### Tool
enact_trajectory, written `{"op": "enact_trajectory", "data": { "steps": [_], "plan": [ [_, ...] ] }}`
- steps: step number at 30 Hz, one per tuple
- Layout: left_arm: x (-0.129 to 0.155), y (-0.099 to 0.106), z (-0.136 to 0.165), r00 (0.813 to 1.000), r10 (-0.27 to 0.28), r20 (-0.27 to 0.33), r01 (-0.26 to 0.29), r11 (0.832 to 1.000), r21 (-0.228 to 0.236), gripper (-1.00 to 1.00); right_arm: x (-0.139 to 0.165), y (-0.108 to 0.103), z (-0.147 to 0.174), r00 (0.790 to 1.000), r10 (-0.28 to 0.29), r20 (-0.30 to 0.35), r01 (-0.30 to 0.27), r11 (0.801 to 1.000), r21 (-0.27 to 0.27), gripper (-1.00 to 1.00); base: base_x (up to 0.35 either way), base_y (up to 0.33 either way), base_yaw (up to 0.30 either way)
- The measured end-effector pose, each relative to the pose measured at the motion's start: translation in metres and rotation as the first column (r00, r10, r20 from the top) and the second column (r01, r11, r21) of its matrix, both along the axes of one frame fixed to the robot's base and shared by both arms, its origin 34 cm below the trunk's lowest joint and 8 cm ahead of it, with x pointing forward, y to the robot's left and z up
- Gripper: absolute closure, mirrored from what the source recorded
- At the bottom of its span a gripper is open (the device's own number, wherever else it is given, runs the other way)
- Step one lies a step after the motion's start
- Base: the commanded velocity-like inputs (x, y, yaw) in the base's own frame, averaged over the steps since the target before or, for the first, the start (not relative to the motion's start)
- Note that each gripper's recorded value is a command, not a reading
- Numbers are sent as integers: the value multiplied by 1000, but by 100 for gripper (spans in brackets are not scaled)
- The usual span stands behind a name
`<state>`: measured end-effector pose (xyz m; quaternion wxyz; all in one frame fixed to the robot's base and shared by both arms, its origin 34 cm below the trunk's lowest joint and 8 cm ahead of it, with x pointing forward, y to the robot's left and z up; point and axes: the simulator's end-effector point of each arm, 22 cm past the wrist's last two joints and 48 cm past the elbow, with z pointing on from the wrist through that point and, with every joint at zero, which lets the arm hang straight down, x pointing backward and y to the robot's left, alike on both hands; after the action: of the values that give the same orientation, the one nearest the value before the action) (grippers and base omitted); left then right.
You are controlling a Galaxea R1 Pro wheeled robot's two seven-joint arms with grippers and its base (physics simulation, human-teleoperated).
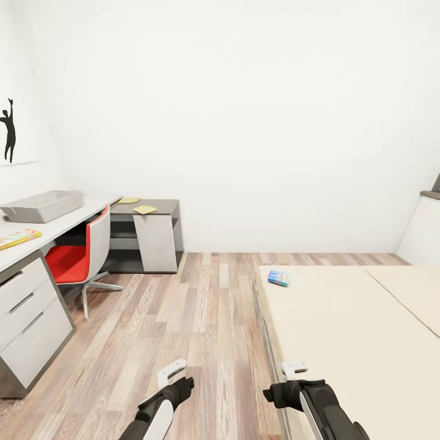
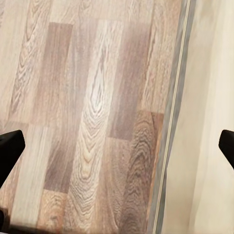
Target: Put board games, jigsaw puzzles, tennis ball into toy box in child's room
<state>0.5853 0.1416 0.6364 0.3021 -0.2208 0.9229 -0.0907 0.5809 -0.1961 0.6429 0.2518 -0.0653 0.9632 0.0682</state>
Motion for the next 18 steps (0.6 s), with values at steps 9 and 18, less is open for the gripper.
{"op": "enact_trajectory", "data": {
  "steps": [9, 18],
  "plan": [
    [0, 0, 0, 1000, 0, -1, 0, 1000, 1, -100, 0, 0, 0, 1000, 0, 0, 0, 1000, 0, -100, -4, -3, 0],
    [-1, 0, -1, 1000, 0, -2, 0, 1000, 1, -100, 0, 0, 0, 1000, 0, 0, 0, 1000, 0, -100, -39, -1, 0]
  ]
}}
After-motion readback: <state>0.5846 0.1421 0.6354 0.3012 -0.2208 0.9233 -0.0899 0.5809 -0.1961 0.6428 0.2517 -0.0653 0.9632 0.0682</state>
